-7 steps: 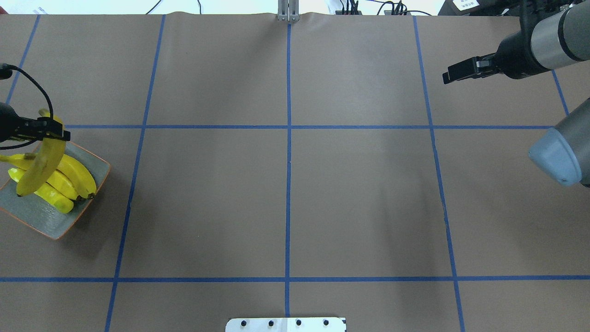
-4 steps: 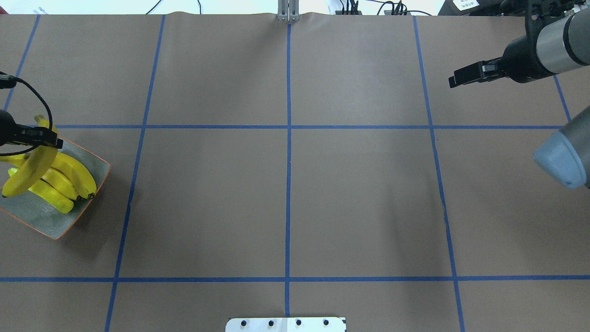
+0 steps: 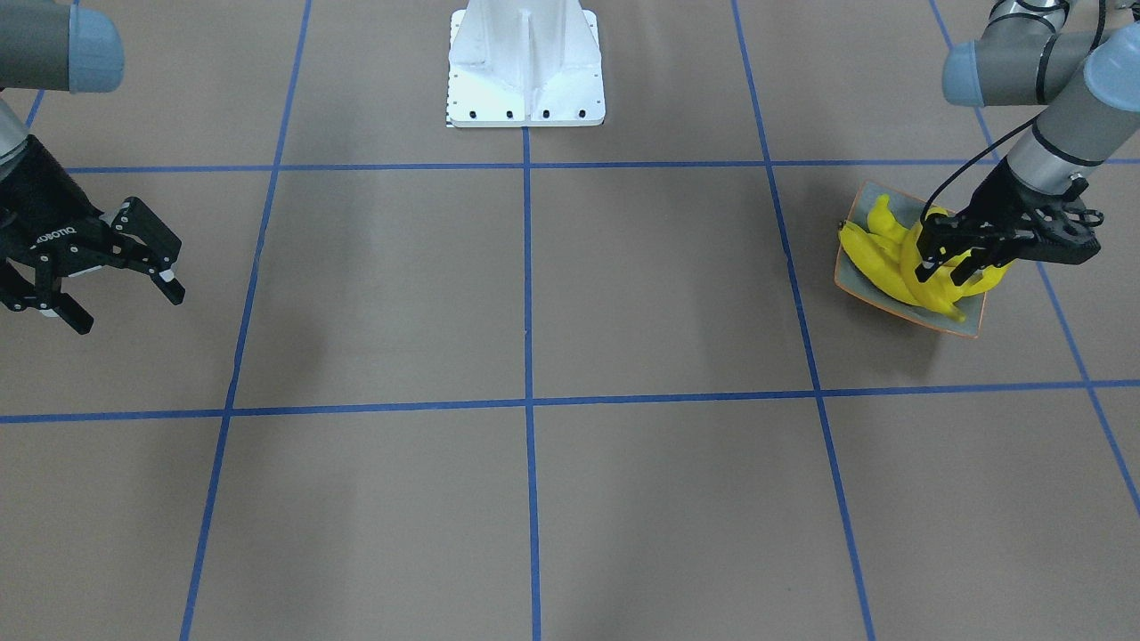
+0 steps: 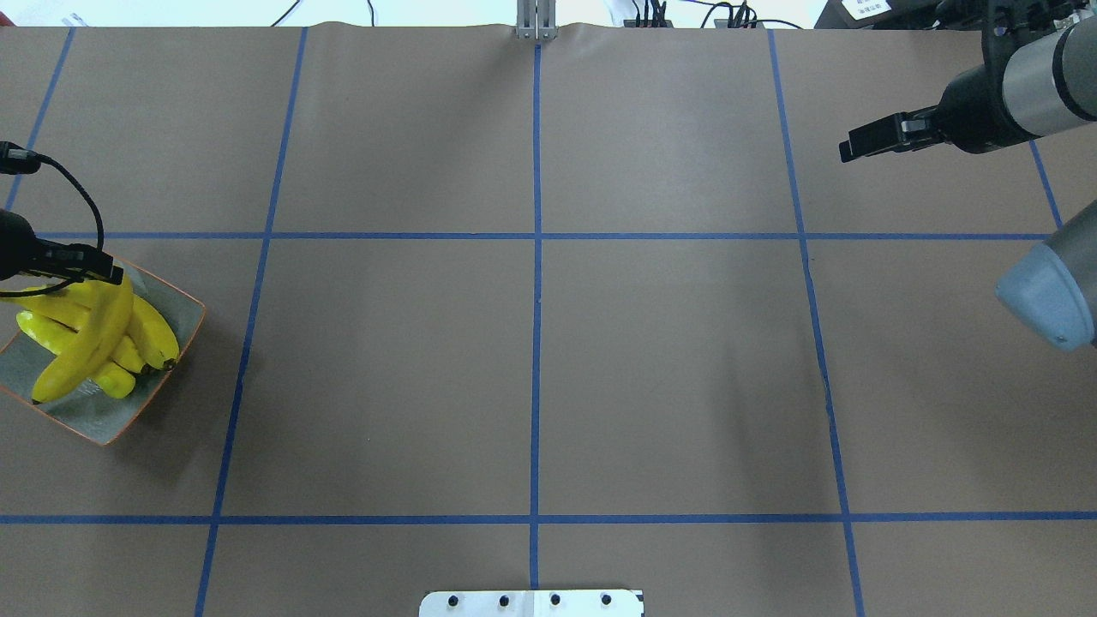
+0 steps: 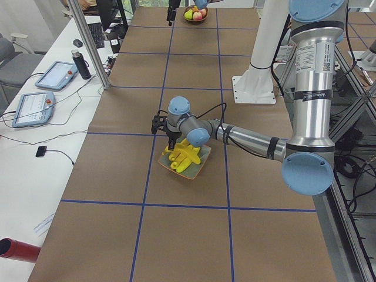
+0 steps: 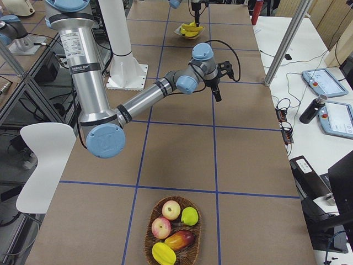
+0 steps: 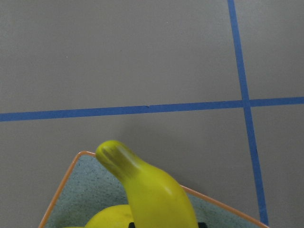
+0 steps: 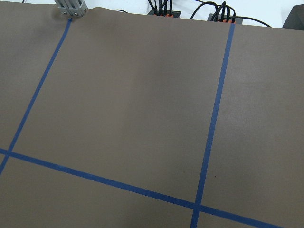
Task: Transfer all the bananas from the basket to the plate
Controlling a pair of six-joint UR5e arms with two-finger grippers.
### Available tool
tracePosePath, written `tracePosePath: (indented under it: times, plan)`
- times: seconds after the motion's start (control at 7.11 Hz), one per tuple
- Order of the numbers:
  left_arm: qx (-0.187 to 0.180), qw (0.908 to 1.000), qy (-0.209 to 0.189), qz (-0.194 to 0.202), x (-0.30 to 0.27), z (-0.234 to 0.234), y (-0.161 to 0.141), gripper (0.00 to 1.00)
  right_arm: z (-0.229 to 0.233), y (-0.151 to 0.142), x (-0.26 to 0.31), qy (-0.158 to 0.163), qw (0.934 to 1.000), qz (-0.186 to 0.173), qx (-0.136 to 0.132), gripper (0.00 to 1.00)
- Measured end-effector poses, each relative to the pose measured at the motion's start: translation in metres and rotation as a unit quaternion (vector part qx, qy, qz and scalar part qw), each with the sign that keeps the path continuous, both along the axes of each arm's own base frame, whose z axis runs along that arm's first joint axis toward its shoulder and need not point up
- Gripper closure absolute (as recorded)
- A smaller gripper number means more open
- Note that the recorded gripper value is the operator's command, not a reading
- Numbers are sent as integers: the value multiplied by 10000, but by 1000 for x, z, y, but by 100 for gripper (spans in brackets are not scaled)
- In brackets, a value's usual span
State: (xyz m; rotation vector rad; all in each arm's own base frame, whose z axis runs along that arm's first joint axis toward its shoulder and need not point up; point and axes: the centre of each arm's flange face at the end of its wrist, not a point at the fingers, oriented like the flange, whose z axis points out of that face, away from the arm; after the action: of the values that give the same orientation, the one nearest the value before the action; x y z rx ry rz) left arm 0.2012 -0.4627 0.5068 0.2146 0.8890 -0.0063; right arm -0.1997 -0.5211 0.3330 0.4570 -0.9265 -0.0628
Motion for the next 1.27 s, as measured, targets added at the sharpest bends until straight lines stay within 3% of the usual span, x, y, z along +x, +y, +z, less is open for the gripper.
tracePosePath:
  times: [0.14,0.28,0.84,1.27]
  plan:
    - [-3,10000,-1,13,0,2,2,32,0,0,0,2,10000,2,-4,0]
    - [19,10000,18,22,0,1,4,0,1,0,0,4,10000,5,-6,0]
    - [350,9994,-61,37,-36,-7,-7,0,30,-23,35,148,9995,-75,-276,0]
    - [834,9914,-794,617,-174,21,-27,0,74,-37,122,884,9922,-561,-682,0]
